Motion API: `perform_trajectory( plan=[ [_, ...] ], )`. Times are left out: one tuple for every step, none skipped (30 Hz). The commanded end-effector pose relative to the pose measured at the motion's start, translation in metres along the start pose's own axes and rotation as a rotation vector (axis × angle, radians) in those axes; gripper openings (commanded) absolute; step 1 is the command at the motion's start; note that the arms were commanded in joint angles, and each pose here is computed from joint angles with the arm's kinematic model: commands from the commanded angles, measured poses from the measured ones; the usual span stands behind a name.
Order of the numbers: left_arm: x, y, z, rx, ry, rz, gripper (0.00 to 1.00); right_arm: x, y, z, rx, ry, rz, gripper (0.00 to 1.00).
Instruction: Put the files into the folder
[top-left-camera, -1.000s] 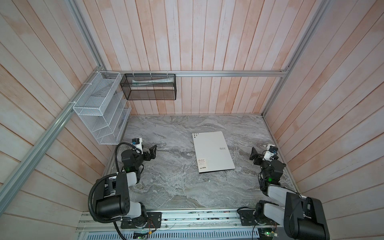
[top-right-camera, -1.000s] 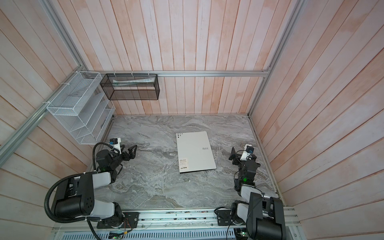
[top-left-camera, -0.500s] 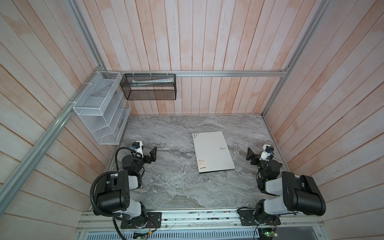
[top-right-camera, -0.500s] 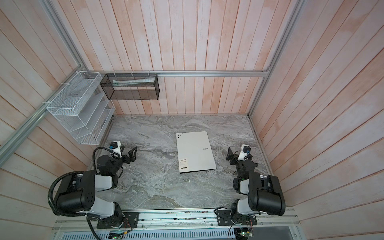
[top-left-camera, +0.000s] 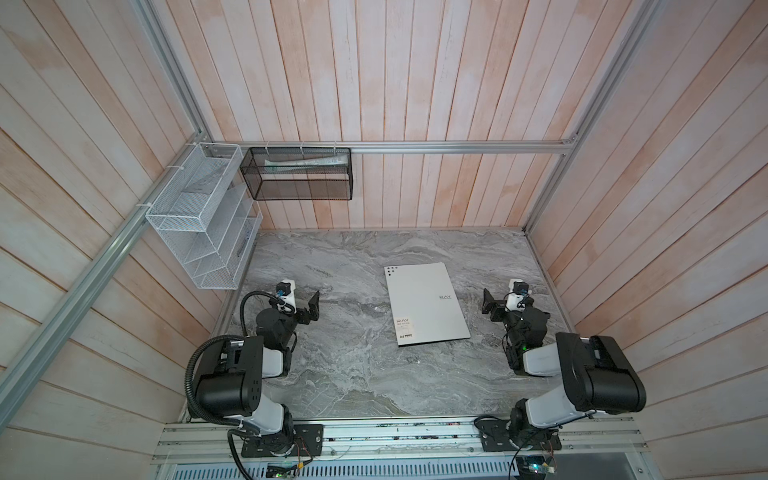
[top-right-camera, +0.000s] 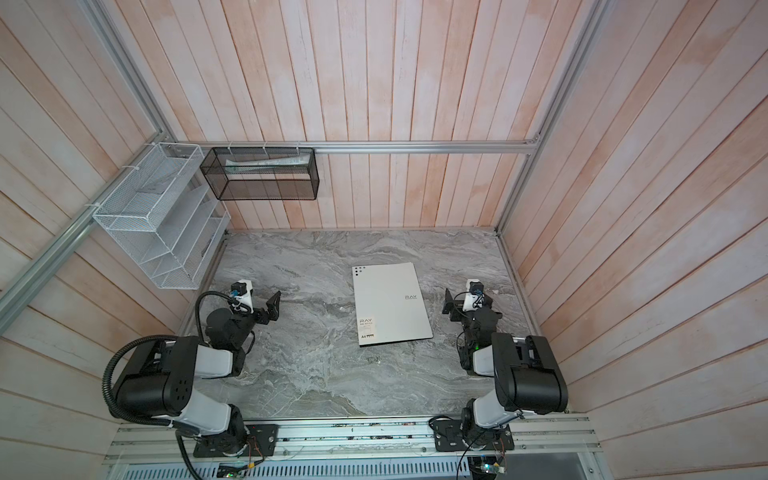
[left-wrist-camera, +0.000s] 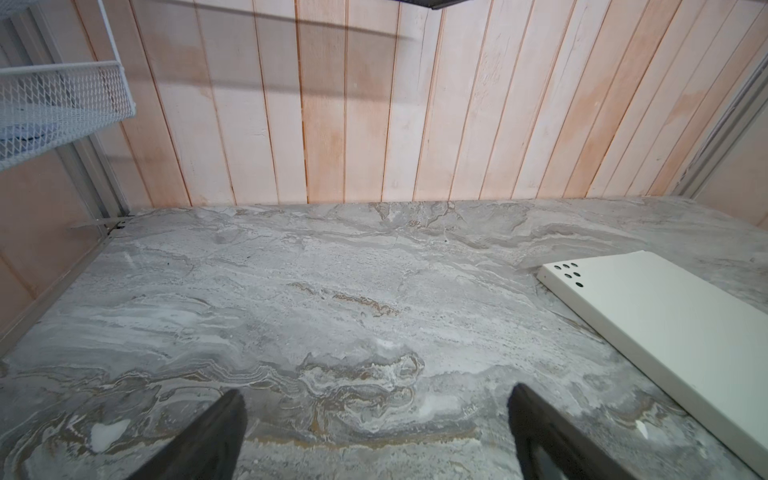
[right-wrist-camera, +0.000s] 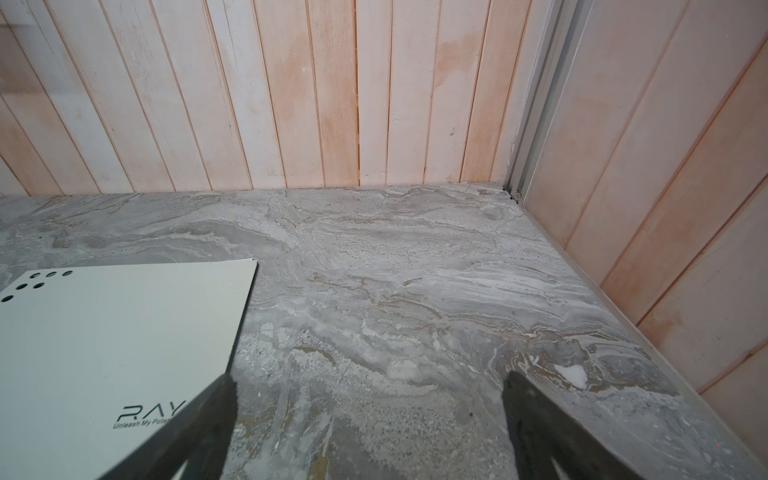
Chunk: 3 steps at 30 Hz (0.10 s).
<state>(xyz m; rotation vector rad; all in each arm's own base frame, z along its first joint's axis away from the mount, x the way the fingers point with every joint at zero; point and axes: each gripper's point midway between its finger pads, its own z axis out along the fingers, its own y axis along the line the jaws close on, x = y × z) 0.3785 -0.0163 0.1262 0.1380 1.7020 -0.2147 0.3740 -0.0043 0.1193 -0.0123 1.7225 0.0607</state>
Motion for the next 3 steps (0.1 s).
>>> perform_trajectory(
  plan=[
    [-0.0058, 0.0053, 0.0026, -0.026, -0.011, 0.013, 1.0, -0.0045, -0.004, 0.0037, 0.02, 0.001, -0.008, 0.98],
    [-0.0055, 0.0056, 0.0027, -0.029, -0.01, 0.013, 1.0, -0.0047, -0.0046, 0.0039, 0.023, 0.001, -0.006, 0.98],
    [-0.0057, 0.0059, 0.0026, -0.029, -0.011, 0.013, 1.0, -0.0055, -0.0045, 0.0032, 0.022, -0.003, -0.008, 0.98]
  ],
)
